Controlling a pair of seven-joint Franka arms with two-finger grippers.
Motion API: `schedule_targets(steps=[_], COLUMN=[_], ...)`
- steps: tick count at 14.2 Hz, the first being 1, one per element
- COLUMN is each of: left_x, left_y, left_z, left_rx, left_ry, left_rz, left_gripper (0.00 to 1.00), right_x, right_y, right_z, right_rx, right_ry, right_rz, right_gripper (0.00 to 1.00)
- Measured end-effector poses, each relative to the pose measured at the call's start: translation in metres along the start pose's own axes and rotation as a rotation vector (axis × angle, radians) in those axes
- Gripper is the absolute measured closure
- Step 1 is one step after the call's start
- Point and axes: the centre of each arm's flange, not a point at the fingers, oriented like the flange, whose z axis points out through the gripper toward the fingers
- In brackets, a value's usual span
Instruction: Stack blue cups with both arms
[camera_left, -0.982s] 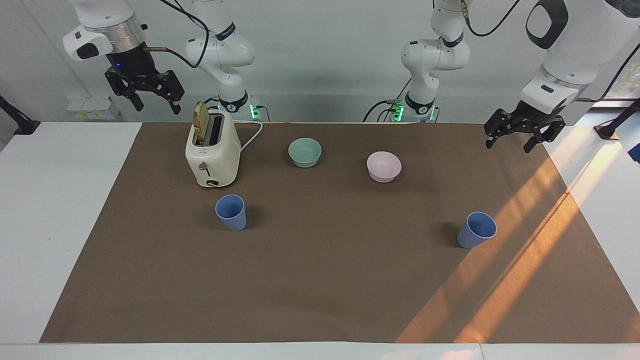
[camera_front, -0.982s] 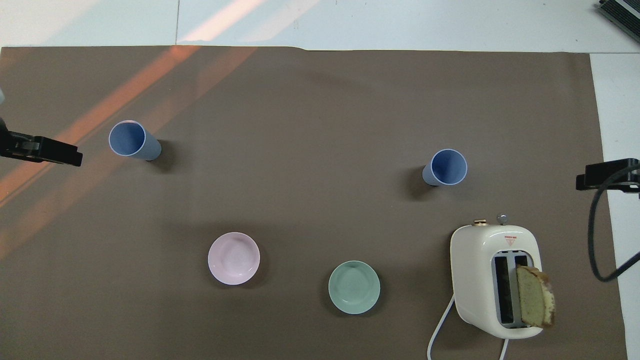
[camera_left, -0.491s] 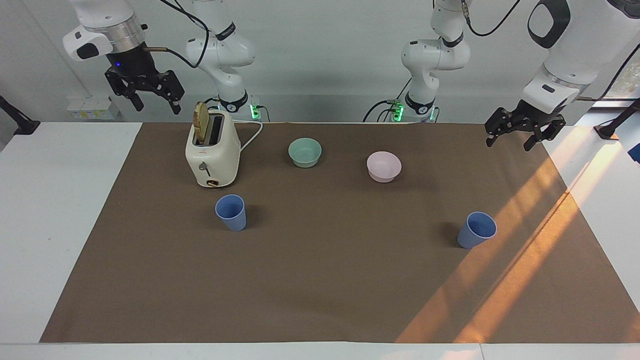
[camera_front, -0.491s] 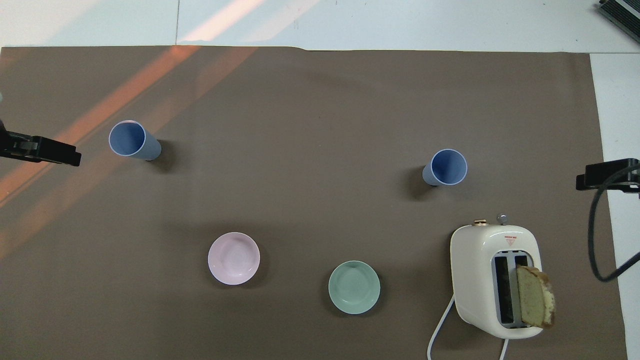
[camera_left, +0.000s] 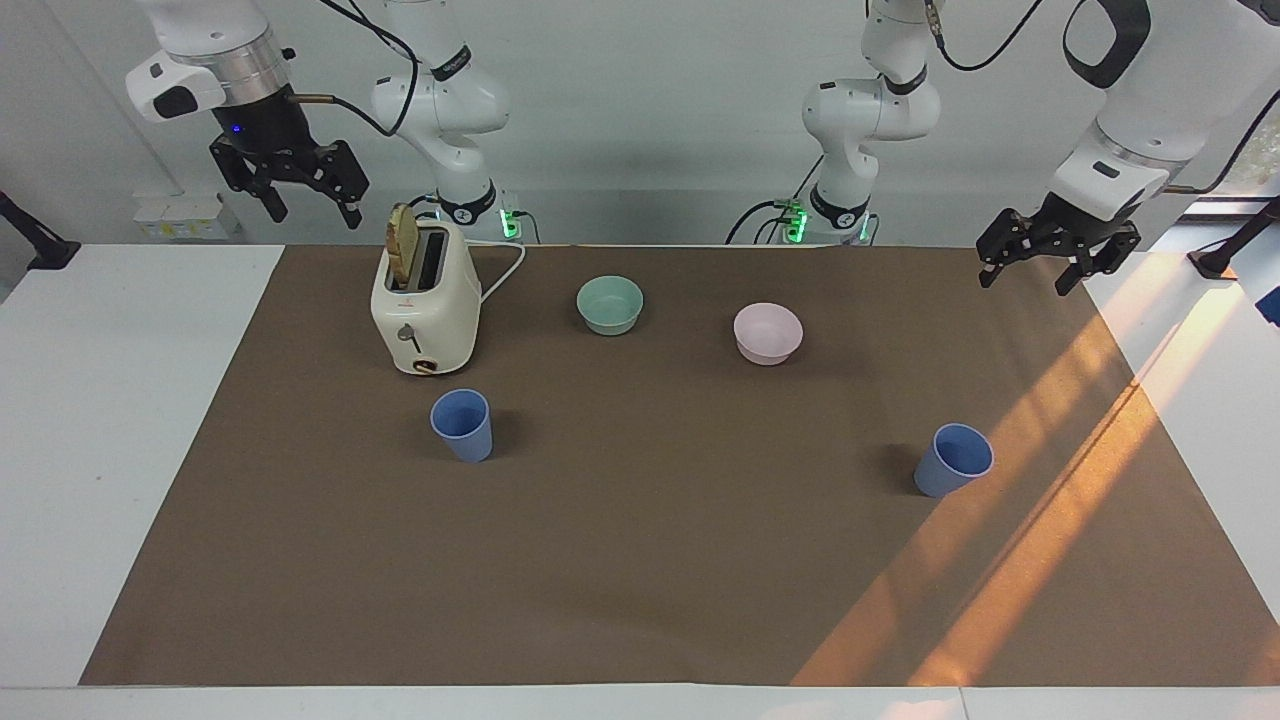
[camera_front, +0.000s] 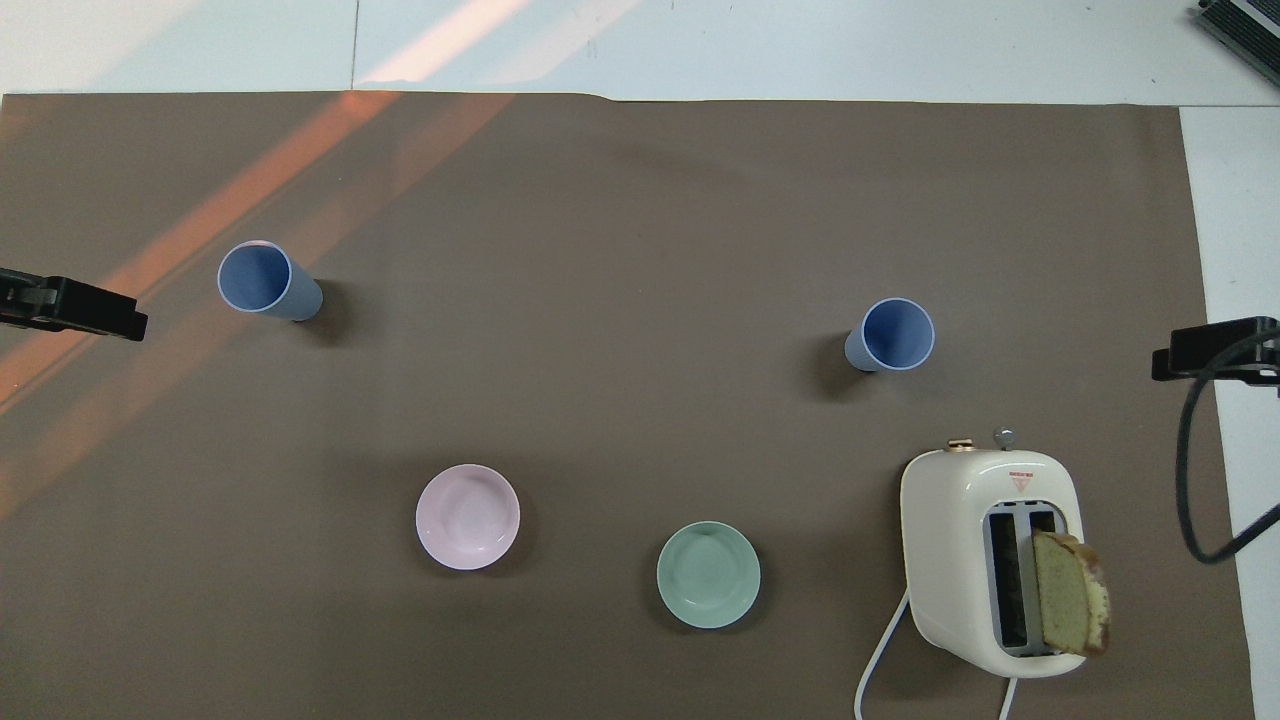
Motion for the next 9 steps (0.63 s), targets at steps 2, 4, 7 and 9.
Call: schedule_targets(steps=[2,4,7,9], left_x=[0.0001,0.0,0.0,0.0], left_y=[-0.0004,-0.001,-0.0016,-0.0016], left_z=[-0.0005,-0.001,-0.0014,-0.0014], left_rx=[0.003,0.005,0.005,0.005], left_ry=[0.001,0.001,0.002,0.002], left_rz=[0.003,0.014,0.024,0.028], left_gripper=[0.0,0.0,0.0,0.0], right_x=[0.0,0.0,0.0,0.0], right_y=[0.0,0.0,0.0,0.0], right_z=[0.0,0.0,0.0,0.0], right_rx=[0.0,0.0,0.0,0.0], right_ry=[0.0,0.0,0.0,0.0], right_rz=[0.0,0.0,0.0,0.0], right_gripper=[0.0,0.0,0.0,0.0])
